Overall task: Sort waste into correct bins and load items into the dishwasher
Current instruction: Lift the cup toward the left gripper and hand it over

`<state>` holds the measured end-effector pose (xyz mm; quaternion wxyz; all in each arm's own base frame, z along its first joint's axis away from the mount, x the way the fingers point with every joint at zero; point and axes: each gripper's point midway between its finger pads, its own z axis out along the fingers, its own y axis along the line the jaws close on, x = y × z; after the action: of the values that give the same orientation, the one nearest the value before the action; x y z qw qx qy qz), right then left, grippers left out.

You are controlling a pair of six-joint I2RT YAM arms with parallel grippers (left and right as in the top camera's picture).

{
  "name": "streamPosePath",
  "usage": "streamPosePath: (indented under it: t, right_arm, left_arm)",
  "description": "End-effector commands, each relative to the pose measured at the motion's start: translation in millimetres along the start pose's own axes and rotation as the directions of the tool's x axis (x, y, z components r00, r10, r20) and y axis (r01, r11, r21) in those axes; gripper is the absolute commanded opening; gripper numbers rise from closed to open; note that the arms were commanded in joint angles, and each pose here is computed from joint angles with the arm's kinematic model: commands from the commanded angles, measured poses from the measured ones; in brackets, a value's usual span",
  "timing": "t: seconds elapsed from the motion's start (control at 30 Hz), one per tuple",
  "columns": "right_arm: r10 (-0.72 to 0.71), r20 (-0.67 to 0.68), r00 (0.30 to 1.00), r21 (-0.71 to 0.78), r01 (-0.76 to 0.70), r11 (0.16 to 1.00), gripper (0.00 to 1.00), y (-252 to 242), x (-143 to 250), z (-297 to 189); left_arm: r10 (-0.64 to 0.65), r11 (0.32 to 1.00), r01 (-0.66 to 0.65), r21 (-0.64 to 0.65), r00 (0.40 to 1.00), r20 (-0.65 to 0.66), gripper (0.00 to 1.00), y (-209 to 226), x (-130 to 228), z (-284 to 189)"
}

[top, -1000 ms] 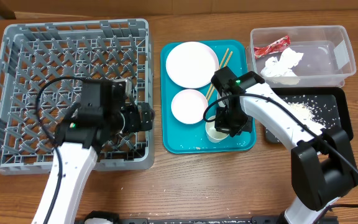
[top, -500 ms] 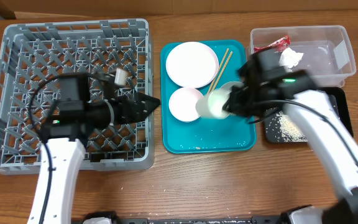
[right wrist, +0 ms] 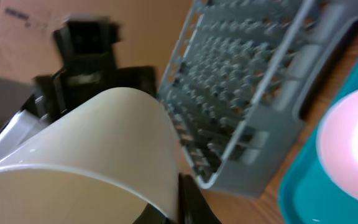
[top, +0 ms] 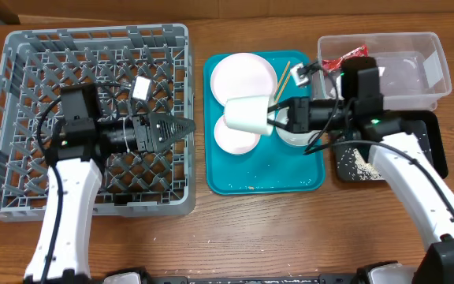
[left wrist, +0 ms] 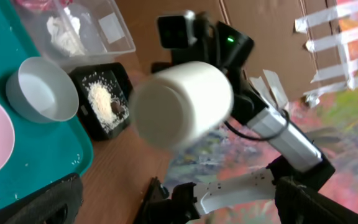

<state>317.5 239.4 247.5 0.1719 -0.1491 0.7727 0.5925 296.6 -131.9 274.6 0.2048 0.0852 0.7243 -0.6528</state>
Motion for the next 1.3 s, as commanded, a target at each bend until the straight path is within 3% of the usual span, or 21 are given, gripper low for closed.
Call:
streamPosePath:
  t: [0.0, 0.13, 0.5, 1.03, 1.13, 1.27]
  right_arm:
    - [0.035, -0.047, 0.998, -0.039, -0.037, 0.999, 0.04, 17.1, 10.1, 19.1]
    - [0.055, -0.043, 0.998, 0.010, -0.054, 0.998, 0.04, 15.5, 13.3, 42.6]
    - [0.088, -0.055, 0.995, -0.053, -0.091, 0.994, 0.04, 18.9, 11.7, 90.9]
    - [0.078, -0.084, 0.993, -0.111, -0.088, 0.990, 0.04, 18.3, 16.9, 116.2]
    - [0.078, -0.088, 0.993, -0.112, -0.088, 0.990, 0.05, 19.0, 18.1, 117.1]
    - [0.077, -0.093, 0.993, -0.114, -0.087, 0.990, 0.19, 20.2, 19.7, 118.3]
  left_arm:
    - [-0.122, 0.993, 0.122, -0.006, 0.993, -0.005, 1.00, 10.4, -5.7, 2.7]
    - [-0.156, 0.988, 0.156, 0.002, 0.987, -0.027, 1.00, 12.0, -3.4, 9.0]
    - [-0.214, 0.973, 0.219, 0.076, 0.974, -0.073, 0.98, -2.6, 1.4, 11.5]
    - [-0.222, 0.969, 0.229, 0.088, 0.972, -0.079, 0.72, -4.9, 2.4, 11.2]
    - [-0.222, 0.970, 0.228, 0.088, 0.972, -0.079, 0.63, -4.9, 2.4, 11.2]
    - [-0.222, 0.971, 0.228, 0.077, 0.972, -0.074, 0.49, -2.9, 2.0, 11.4]
